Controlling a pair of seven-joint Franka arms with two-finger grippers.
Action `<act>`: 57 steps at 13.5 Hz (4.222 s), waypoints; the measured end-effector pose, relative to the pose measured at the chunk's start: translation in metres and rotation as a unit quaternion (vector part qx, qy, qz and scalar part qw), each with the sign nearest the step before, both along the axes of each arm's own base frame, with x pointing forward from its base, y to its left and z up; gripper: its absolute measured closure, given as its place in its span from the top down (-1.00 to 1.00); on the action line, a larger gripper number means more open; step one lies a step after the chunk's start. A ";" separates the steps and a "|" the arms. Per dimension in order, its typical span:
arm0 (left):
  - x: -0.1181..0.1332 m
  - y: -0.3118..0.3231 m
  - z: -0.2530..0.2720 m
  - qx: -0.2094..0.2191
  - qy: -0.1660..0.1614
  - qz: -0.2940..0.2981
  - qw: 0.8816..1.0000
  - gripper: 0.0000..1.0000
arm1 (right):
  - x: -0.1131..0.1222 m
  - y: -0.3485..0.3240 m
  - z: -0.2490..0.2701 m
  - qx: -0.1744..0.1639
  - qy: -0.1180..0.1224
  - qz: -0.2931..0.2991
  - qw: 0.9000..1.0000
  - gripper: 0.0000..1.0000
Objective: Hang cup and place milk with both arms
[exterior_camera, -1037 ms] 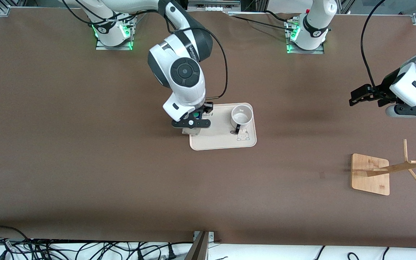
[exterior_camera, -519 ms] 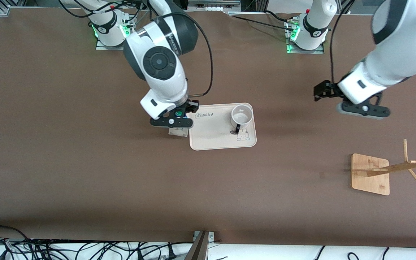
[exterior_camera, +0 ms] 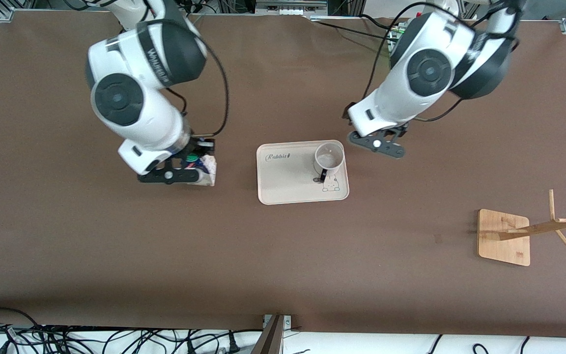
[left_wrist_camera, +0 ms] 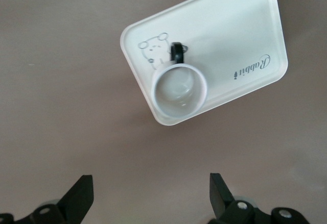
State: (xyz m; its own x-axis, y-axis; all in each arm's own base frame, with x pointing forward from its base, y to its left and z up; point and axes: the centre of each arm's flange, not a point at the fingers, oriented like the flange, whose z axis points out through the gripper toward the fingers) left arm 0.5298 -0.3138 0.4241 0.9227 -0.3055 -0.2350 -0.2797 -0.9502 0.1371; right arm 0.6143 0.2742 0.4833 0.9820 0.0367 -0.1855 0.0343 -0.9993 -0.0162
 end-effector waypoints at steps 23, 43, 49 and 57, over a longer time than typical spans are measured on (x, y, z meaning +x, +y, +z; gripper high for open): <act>-0.020 -0.079 -0.189 -0.023 -0.023 -0.069 0.997 -0.66 | -0.049 -0.220 -0.145 0.015 0.024 0.075 0.997 -0.36; 0.112 0.321 0.084 -0.012 -0.178 0.172 0.969 -0.84 | 0.002 -0.256 -0.006 0.016 -0.006 0.051 0.999 1.00; 0.108 0.382 0.085 -0.003 -0.187 0.146 0.971 -0.84 | 0.001 -0.266 0.072 0.002 -0.021 0.051 0.998 1.00; 0.102 0.429 0.081 0.006 -0.190 0.121 0.974 -0.84 | 0.000 -0.316 0.074 -0.002 -0.022 0.026 0.999 1.00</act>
